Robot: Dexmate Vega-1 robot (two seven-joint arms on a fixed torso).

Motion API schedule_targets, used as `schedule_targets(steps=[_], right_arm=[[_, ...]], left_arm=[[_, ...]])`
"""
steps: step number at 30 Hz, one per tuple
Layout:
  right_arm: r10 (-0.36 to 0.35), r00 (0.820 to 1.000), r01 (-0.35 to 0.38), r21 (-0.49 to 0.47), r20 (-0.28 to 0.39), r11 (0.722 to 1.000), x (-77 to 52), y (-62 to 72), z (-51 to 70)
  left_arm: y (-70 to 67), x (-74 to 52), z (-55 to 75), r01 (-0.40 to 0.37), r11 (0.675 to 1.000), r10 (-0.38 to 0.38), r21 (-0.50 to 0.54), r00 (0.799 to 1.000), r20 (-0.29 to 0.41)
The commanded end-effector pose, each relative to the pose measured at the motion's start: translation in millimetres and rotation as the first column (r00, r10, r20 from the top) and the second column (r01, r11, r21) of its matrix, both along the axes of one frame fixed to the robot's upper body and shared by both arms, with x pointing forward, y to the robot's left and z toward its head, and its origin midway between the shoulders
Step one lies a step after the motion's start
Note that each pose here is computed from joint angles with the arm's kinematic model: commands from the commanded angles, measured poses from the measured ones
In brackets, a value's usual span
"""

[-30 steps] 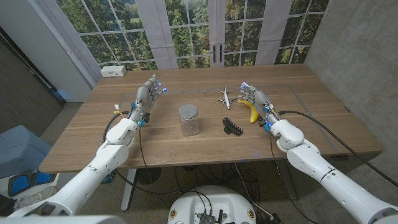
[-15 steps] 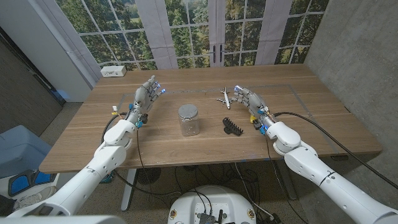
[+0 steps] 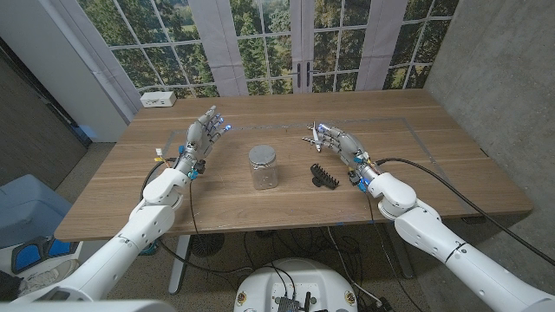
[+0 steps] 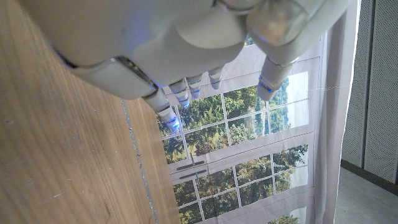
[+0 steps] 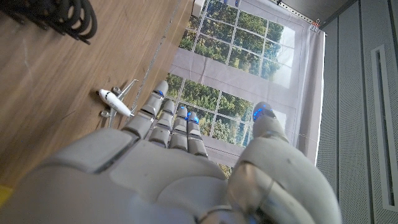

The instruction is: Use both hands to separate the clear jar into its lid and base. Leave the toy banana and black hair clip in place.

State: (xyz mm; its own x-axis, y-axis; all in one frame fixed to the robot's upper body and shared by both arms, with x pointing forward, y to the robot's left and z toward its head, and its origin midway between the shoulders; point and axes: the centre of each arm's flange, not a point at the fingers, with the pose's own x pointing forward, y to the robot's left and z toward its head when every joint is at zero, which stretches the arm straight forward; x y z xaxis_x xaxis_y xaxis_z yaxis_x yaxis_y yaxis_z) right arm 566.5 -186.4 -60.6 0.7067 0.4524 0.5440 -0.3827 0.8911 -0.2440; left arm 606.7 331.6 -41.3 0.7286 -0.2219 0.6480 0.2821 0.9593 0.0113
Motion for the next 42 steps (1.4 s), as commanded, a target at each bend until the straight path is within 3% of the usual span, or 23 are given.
schedule_targets(steps=[1,19,32,36,42], right_arm=[[0.05,0.999,-0.05,-0.038,-0.015,0.998,-1.9,12.1,-2.6],[0.122,0.991,-0.126,-0.089,-0.049,0.988,9.9,35.3,-5.7],[0.145,0.989,-0.149,-0.167,-0.032,0.975,11.4,53.0,-11.9],[0.127,0.992,-0.126,-0.205,-0.008,0.971,12.2,56.9,-16.2],[0.052,0.996,-0.026,-0.31,0.075,0.95,8.4,61.2,-19.1]], left_arm=[[-1.2,-2.1,-1.3,-0.002,1.0,0.002,-0.008,1.0,0.007],[3.3,0.6,-2.7,-0.002,1.0,0.002,-0.012,1.0,0.003],[5.5,-2.1,-1.8,0.003,1.0,-0.003,-0.001,1.0,0.003],[5.1,-3.7,-1.7,0.006,1.0,-0.006,0.009,1.0,0.002],[2.8,-6.6,-1.1,0.011,1.0,-0.011,0.019,1.0,0.002]])
